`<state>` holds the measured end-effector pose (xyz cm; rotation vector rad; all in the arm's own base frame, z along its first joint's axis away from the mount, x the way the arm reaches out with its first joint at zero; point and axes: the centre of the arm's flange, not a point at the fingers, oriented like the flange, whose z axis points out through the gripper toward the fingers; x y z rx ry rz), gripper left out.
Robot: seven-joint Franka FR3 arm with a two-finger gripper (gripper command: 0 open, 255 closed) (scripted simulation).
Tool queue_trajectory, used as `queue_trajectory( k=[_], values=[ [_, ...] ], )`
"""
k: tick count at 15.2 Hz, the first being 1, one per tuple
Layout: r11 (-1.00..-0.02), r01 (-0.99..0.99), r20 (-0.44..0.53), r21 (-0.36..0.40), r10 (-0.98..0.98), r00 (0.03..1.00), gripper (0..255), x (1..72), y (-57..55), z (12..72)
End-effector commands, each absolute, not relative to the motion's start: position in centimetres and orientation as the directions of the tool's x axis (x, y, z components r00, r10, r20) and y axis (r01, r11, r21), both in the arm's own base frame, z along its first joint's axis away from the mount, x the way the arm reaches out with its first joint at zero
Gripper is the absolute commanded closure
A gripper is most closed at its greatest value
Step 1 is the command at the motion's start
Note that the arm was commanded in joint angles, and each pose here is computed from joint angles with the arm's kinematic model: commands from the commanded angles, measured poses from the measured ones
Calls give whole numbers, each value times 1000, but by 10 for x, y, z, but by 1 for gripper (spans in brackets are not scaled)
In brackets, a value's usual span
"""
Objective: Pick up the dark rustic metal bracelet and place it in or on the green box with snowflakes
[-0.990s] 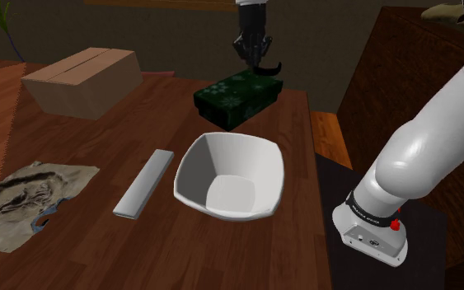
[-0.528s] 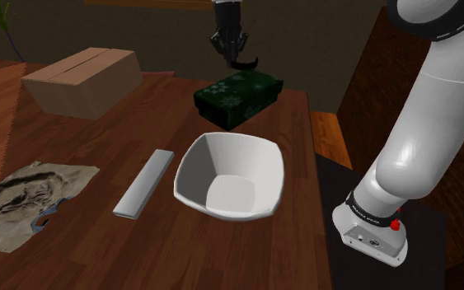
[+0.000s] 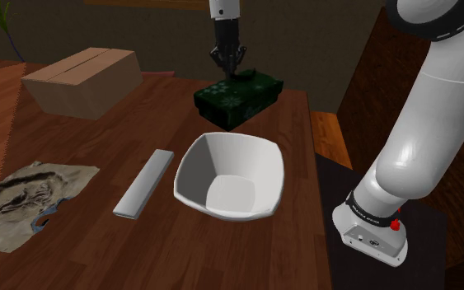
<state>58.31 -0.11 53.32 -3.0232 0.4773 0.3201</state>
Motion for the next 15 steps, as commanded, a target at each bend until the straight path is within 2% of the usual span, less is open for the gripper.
queue_trajectory(
  k=[1, 5, 12, 13, 15],
  values=[
    [-950, -311, -214, -31, -298, 930, 255, 583, -1, 522],
    [-950, -311, -214, -31, -298, 930, 255, 583, -1, 502],
    [-950, -311, -214, -31, -298, 930, 255, 583, -1, 502],
    [-950, -311, -214, -31, -298, 930, 0, 583, -1, 502],
    [-950, -311, -214, -31, -298, 930, 0, 583, -1, 502]
  ],
)
